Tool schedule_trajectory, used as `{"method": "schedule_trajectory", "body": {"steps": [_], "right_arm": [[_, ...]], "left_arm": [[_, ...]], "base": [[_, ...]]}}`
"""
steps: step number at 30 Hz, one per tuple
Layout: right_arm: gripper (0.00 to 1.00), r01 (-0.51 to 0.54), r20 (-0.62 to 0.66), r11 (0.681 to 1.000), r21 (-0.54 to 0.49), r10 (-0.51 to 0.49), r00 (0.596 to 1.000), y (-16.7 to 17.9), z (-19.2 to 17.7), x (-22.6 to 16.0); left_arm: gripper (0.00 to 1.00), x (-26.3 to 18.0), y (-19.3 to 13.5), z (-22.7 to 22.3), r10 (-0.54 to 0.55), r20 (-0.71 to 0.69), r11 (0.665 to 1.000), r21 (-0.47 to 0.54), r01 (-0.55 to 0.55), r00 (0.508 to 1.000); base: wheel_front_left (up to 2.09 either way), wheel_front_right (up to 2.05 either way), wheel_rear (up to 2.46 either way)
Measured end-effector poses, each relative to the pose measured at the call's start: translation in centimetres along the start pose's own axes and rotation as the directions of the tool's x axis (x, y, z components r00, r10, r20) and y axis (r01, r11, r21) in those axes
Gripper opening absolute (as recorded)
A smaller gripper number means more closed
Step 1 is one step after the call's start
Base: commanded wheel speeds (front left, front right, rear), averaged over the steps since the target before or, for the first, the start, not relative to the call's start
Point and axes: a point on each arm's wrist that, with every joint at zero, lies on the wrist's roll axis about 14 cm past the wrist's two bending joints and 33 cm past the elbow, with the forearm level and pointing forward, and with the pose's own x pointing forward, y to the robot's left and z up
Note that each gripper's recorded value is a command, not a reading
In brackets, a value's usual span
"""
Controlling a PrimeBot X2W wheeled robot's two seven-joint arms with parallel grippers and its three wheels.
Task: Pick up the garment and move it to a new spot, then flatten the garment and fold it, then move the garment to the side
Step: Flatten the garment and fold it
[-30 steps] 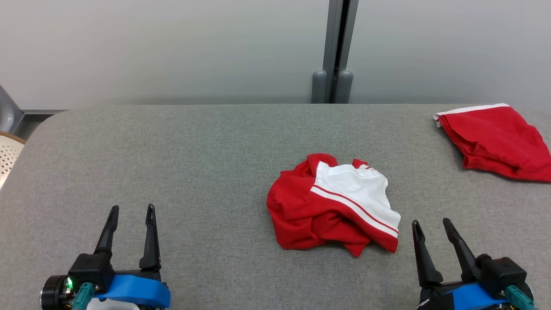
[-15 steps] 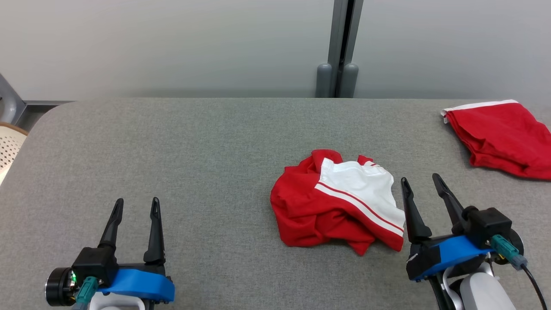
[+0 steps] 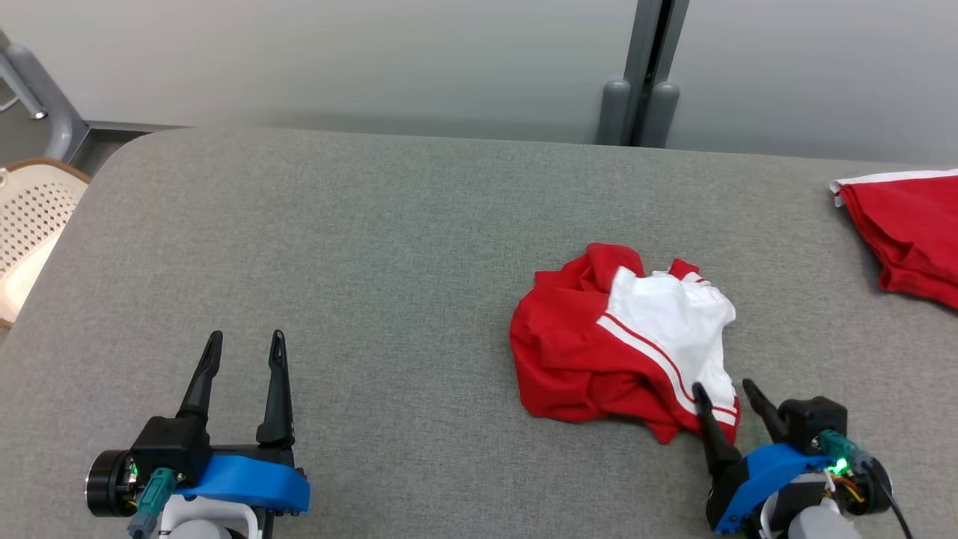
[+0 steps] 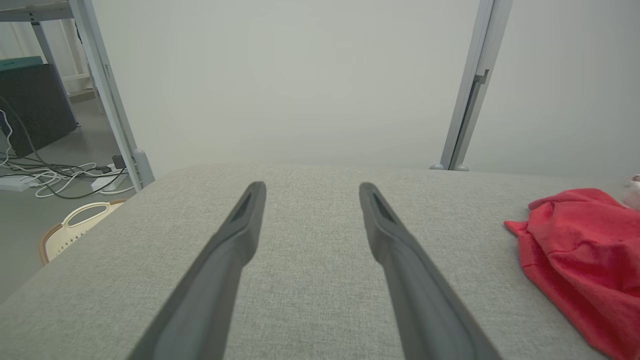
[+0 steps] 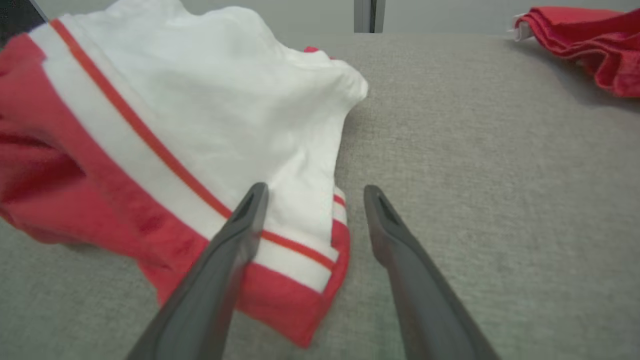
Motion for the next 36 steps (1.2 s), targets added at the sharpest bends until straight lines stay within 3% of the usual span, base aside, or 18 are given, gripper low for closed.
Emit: {"method": "schedule_trajectory", "body": {"steps": [8, 9, 10, 15, 21, 28, 33, 36], "right_arm": [[1.00, -0.038, -0.097, 0.999, 0.024, 0.040, 0.995, 1.5, -2.9, 0.6], [0.36, -0.040, -0.094, 0.999, 0.030, 0.043, 0.995, 1.7, -2.9, 0.7], [0.00, -0.043, -0.092, 0.998, 0.035, 0.046, 0.995, 1.9, -2.8, 0.7], [0.00, -0.033, -0.071, 0.997, 0.063, 0.038, 0.997, 1.8, -2.1, 0.6], [0.00, 0.101, 0.052, 0.993, 0.063, -0.105, 0.993, -4.6, 2.1, 0.2], [0.00, 0.230, 0.185, 0.972, 0.055, -0.236, 0.954, -10.7, 6.6, -1.5], [0.00, 0.215, 0.276, 0.976, 0.033, -0.215, 0.937, -10.3, 9.7, -1.7], [0.00, 0.153, 0.332, 0.988, 0.014, -0.149, 0.931, -7.8, 11.5, -1.3]], "left_arm": [[1.00, -0.2, 0.6, -0.2, 0.017, -0.009, 1.000, 0.002, -0.017, 1.000], [1.00, -0.2, 0.6, -0.2, 0.017, -0.008, 1.000, 0.002, -0.017, 1.000], [1.00, -0.2, 0.6, -0.1, 0.017, -0.005, 1.000, 0.001, -0.017, 1.000], [1.00, -0.3, 0.4, 0.2, 0.012, 0.004, 1.000, -0.001, -0.012, 1.000], [1.00, -0.2, -0.3, 0.2, -0.007, 0.007, 1.000, -0.006, 0.007, 1.000], [1.00, -0.1, -0.8, 0.5, -0.018, 0.015, 1.000, -0.012, 0.018, 1.000], [1.00, -0.3, -0.8, 0.5, -0.017, 0.017, 1.000, -0.015, 0.017, 1.000], [1.00, -0.5, -0.7, 0.6, -0.014, 0.021, 1.000, -0.017, 0.014, 1.000]], "base": [[0.00, 0.00, 0.00], [0.00, 0.00, 0.00], [0.00, 0.00, 0.00], [0.00, 0.00, 0.00], [0.00, 0.00, 0.00], [0.00, 0.00, 0.00], [0.00, 0.00, 0.00], [0.00, 0.00, 0.00]]}}
